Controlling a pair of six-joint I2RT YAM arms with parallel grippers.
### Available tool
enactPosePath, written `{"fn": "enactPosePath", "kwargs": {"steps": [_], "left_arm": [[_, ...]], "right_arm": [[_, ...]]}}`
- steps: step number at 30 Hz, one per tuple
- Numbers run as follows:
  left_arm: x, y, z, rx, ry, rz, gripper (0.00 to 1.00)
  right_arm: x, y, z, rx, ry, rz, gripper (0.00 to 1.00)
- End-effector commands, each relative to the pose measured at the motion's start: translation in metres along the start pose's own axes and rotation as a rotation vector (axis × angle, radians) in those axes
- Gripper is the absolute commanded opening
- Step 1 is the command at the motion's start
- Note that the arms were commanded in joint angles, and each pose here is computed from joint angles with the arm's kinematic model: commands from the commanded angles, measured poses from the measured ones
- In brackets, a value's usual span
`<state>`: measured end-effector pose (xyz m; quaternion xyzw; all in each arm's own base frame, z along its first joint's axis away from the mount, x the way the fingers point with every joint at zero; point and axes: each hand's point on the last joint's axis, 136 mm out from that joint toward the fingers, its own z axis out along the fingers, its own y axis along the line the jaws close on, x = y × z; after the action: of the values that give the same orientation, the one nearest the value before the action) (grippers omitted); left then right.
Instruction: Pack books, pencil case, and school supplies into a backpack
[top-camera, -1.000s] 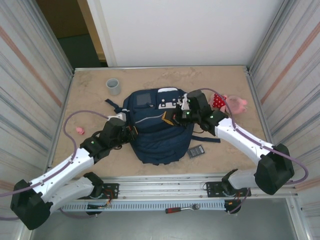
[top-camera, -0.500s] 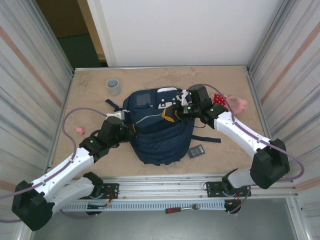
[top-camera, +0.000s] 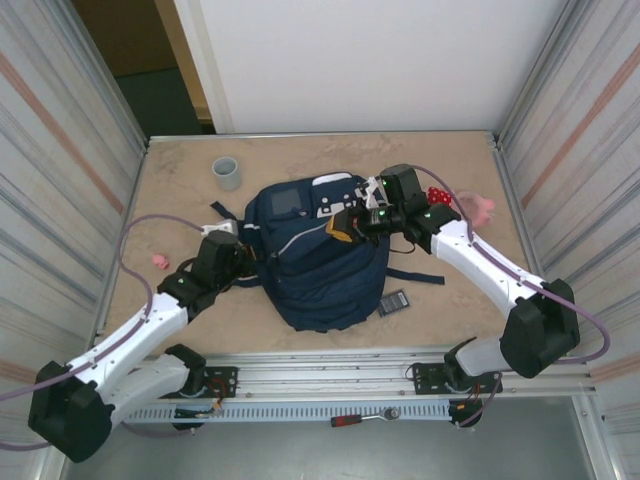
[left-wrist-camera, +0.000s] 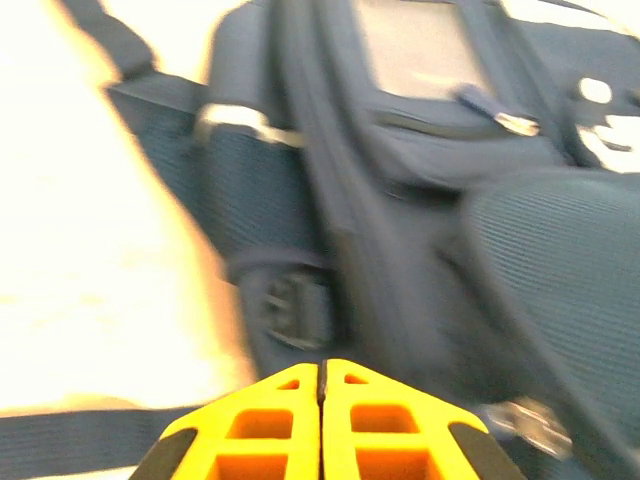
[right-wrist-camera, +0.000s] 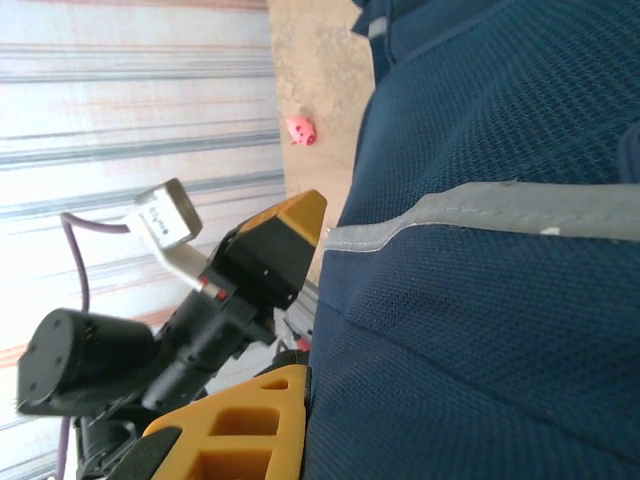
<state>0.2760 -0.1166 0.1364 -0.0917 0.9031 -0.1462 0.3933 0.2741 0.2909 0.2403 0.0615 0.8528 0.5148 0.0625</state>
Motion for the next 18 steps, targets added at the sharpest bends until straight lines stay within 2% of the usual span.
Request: {"fn": "enactPosePath", "kwargs": {"steps": [1,5,9,14,18], "left_arm": [[0.0,0.021,0.002,-0.085,-0.002,0.021,0.13],[-0.012,0.009,-0.008,-0.037,-0.018,0.06,0.31],[-0.024,-0.013,-0.023,0.08,-0.053,0.182,0.47],[-0.03,-0.042,-0.037,0.227,-0.092,0.368,0.58],[-0.028,-0.065,-0.045,0.348,-0.093,0.506,0.67]], "right_arm": [[-0.001,0.039,-0.022,-0.089,-0.039,-0.126,0.0],[-0.009,0.033,-0.013,-0.083,-0.084,-0.1,0.0],[-0.01,0.032,-0.002,-0.075,-0.104,-0.107,0.0],[-0.005,0.046,0.017,-0.11,-0.131,-0.122,0.0],[-0.001,0.049,0.04,-0.12,-0.091,-0.123,0.0]]}}
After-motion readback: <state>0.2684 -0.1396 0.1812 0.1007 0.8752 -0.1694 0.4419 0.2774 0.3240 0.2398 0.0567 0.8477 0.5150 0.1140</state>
